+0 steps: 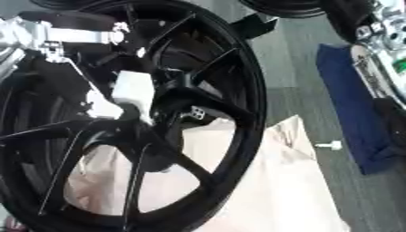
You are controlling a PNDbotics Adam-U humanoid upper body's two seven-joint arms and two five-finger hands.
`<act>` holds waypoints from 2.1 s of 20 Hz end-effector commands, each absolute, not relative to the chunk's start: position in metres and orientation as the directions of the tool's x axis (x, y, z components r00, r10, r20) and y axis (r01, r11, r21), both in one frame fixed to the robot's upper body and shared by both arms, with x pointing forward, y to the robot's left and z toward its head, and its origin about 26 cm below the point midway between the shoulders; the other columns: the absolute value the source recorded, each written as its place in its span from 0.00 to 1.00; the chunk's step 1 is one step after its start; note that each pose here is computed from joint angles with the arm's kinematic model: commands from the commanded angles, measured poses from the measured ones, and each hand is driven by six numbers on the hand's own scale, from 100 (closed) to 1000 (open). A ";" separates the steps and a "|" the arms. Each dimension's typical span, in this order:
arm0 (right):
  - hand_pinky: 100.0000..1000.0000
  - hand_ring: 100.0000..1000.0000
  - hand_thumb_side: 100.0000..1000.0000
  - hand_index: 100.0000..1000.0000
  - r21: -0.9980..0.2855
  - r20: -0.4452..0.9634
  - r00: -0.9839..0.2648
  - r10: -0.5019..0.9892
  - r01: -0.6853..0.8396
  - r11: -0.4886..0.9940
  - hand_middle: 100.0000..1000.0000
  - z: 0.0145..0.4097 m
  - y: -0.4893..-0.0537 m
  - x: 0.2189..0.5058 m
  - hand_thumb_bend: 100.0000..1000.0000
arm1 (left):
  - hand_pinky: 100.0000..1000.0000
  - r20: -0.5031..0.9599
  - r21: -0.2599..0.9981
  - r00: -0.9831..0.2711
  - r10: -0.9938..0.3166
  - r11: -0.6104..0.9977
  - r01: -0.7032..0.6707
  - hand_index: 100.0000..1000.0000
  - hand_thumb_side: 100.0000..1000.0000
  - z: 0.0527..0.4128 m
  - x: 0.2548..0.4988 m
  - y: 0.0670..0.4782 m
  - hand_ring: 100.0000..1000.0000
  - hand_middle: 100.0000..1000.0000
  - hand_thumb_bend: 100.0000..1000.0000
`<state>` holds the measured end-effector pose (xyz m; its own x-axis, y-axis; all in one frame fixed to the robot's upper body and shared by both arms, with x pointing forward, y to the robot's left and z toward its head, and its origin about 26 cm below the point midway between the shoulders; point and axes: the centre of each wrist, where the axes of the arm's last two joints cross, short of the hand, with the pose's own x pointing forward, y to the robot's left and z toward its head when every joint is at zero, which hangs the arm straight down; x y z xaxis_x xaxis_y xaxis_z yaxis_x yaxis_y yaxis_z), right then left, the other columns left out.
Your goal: Pull the pin out of the wheel hub.
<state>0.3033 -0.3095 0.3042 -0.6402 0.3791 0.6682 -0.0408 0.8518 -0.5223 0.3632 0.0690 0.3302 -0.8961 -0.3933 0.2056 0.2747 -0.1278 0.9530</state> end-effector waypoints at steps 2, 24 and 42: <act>0.93 0.65 0.74 0.67 -0.534 0.653 -0.647 0.394 -0.024 0.845 0.53 0.311 -0.312 0.300 0.00 | 0.59 0.172 0.973 -0.901 -0.398 -0.074 0.218 0.27 0.00 0.348 0.352 0.078 0.38 0.13 0.03; 0.92 0.66 0.72 0.67 -0.535 0.636 -0.613 0.468 0.087 0.841 0.53 0.307 -0.336 0.290 0.00 | 0.57 0.349 0.847 -0.705 -0.617 0.530 -0.044 0.27 0.00 0.430 0.325 0.267 0.36 0.10 0.00; 0.92 0.65 0.71 0.67 -0.445 0.607 -0.658 0.445 0.182 0.877 0.53 0.314 -0.345 0.280 0.00 | 0.79 0.724 0.625 -0.135 -0.677 0.726 -0.288 0.86 0.88 0.318 0.342 0.461 0.77 0.73 0.43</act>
